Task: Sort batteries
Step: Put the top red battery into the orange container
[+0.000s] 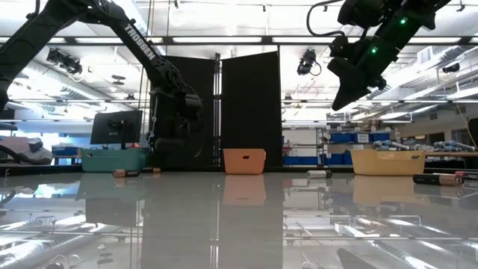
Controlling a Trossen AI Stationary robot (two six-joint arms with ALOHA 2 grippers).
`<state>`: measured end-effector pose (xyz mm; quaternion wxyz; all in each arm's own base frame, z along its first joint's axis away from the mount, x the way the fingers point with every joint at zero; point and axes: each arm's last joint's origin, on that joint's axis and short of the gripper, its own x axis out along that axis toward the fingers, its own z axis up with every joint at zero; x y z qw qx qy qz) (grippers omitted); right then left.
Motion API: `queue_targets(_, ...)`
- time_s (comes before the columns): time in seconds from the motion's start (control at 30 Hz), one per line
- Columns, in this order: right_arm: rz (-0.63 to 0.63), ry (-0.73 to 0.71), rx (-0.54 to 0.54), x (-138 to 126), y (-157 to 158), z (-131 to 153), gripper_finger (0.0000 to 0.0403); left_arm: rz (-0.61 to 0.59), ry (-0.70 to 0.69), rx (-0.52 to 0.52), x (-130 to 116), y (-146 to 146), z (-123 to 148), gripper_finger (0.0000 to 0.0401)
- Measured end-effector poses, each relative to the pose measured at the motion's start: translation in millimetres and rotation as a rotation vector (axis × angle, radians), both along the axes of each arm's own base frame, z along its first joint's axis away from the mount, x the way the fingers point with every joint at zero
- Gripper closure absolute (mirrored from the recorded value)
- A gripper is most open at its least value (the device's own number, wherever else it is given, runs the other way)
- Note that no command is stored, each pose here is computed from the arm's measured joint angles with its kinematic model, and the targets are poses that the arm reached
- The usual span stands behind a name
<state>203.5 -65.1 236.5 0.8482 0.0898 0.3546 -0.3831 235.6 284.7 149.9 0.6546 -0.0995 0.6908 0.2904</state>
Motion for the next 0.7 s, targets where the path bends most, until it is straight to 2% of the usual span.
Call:
queue_targets(0.2, 0.004, 0.004, -0.003, 0.0, 0.0, 0.0, 0.0393, -0.014, 0.003, 0.016, 3.1, -1.1, 0.1, 0.0357)
queue_targets(0.33, 0.006, 0.005, -0.004, 0.0, 0.0, 0.0, 0.0388, -0.022, -0.013, 0.035, 8.9, 0.8, 3.6, 0.0357)
queue_targets(0.47, 0.006, 0.005, -0.004, 0.0, 0.0, 0.0, 0.038, -0.036, -0.069, 0.087, 19.9, 5.3, 13.8, 0.0357)
queue_targets(0.7, 0.009, 0.007, -0.006, 0.0, 0.1, 0.0, 0.0395, -0.068, -0.134, 0.155, 39.8, 8.0, 36.6, 0.0357)
